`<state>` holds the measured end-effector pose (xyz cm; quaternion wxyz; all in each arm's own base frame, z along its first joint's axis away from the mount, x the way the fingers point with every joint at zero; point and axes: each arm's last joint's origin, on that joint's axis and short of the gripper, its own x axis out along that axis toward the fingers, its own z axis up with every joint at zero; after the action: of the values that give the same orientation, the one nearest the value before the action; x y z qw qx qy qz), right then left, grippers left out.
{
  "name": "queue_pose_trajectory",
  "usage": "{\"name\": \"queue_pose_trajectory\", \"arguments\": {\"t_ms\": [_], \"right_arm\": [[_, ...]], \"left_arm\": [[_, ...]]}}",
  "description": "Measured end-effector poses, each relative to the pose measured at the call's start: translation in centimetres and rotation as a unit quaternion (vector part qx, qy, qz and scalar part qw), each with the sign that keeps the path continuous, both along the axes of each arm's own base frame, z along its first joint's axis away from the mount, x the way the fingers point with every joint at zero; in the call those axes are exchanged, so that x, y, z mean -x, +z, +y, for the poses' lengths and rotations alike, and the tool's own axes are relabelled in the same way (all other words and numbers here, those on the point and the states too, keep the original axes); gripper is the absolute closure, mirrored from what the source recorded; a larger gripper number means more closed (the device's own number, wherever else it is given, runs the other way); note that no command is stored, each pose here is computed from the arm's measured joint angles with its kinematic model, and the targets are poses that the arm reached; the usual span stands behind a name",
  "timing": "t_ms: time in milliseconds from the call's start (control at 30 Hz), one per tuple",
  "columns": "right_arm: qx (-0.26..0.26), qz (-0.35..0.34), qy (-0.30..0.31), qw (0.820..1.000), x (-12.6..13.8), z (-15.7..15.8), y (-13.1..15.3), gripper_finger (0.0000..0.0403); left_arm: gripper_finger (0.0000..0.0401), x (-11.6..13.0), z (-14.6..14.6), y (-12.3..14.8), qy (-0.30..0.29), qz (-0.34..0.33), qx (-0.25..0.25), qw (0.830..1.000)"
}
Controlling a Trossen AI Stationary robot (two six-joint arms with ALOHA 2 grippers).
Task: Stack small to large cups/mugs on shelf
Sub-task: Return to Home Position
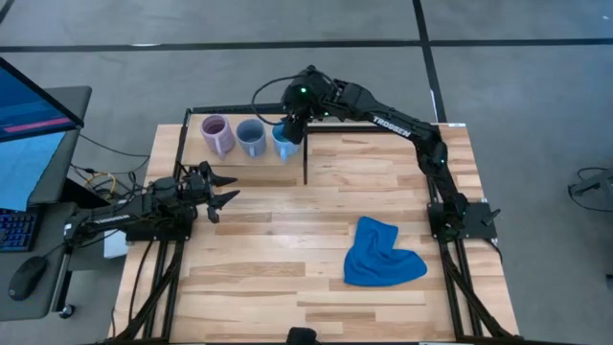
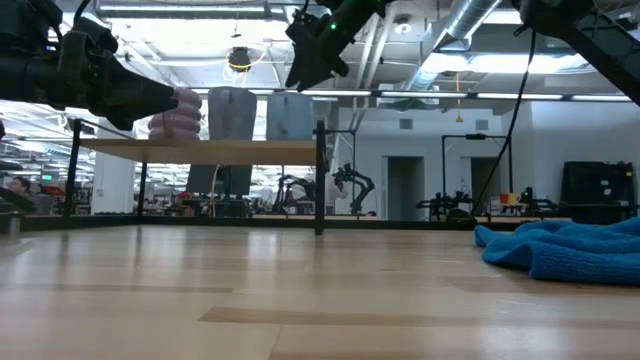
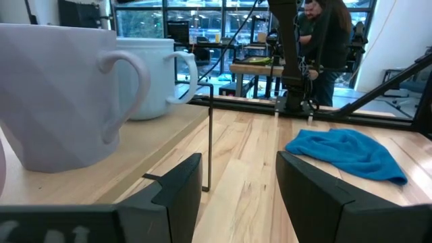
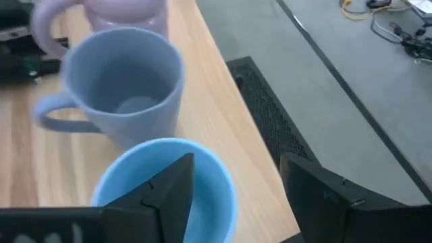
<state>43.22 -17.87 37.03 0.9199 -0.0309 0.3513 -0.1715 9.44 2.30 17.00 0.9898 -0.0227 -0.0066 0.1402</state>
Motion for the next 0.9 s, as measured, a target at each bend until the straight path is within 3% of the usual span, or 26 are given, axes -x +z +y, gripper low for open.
{"name": "queue_pose_trajectory", "arguments": {"t_ms": [233,600,767,900], "right_arm": [[-0.006,0.002,-0.001,1.0,1.5,1.2,1.9,0.0161],[-0.038,0.107,-0.009,0.994,2.9,2.7,0.7,0.0161],[-0.059,0.179,0.0,0.982,4.1,3.8,0.2,0.0161],[-0.059,0.171,0.005,0.983,5.9,5.1,2.3,0.0161]], "left_arm": [[0.0221,0.0,0.0,0.0,0.0,0.0,0.0,1.0],[0.0221,0.0,0.0,0.0,0.0,0.0,0.0,1.0],[0.0221,0.0,0.0,0.0,0.0,0.0,0.0,1.0],[0.0221,0.0,0.0,0.0,0.0,0.0,0.0,1.0]]}}
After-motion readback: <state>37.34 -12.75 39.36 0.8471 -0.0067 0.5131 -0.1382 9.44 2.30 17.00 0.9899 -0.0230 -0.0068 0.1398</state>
